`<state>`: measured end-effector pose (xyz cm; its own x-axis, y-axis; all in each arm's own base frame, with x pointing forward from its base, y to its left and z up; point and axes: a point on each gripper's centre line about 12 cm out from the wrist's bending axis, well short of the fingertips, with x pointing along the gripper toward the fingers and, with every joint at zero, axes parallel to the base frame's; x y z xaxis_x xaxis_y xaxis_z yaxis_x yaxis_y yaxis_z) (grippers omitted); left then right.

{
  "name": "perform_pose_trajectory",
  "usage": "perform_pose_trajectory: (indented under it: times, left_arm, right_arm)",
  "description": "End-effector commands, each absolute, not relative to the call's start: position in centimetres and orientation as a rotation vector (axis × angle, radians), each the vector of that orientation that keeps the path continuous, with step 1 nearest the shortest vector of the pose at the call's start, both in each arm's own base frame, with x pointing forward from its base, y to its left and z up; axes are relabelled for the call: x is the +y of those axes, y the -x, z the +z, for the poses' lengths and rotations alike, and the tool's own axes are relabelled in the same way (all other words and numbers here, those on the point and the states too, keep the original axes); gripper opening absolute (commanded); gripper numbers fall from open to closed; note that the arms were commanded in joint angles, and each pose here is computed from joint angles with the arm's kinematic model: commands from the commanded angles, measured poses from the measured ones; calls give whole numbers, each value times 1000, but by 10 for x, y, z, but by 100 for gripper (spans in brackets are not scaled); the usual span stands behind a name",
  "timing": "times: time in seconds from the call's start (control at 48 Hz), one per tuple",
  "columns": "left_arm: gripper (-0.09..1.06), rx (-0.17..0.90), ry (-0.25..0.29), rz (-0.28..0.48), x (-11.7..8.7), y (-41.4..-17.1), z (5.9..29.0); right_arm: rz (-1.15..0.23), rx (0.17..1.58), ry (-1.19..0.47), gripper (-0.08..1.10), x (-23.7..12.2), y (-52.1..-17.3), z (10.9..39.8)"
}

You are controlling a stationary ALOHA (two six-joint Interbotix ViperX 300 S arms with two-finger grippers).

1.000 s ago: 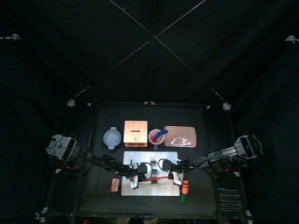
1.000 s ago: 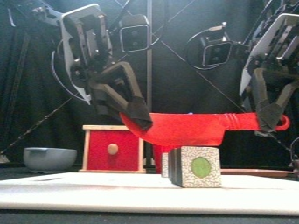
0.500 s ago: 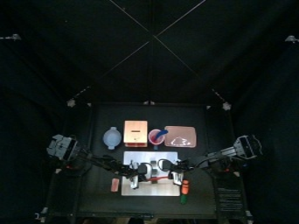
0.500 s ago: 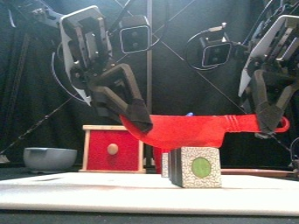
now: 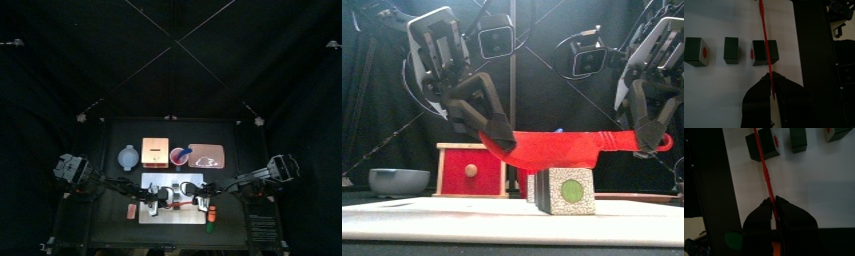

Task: Place sushi on board then cut the sushi with the knife then place the pieces on the plate
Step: Cut the sushi into 4 pieces

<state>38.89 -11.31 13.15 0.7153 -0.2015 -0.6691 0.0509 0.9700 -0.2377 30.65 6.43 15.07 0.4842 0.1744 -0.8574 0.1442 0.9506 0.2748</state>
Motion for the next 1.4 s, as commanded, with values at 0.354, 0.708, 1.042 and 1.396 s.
perform_pose_trajectory:
  times: [0.354,0.708,1.042,1.396]
  left_arm:
    - [38,720,190,-166,-117,-392,148]
    - [38,735,182,-164,-116,-391,142]
    - [38,764,179,-150,-117,-400,121]
    - [38,772,194,-150,-122,-401,118]
  right_arm:
    - [15,1013,-342,38,61,-313,162]
    - [9,1042,-347,38,62,-310,153]
    - [10,1105,-344,38,69,-311,135]
    - [27,1140,-359,38,83,-310,126]
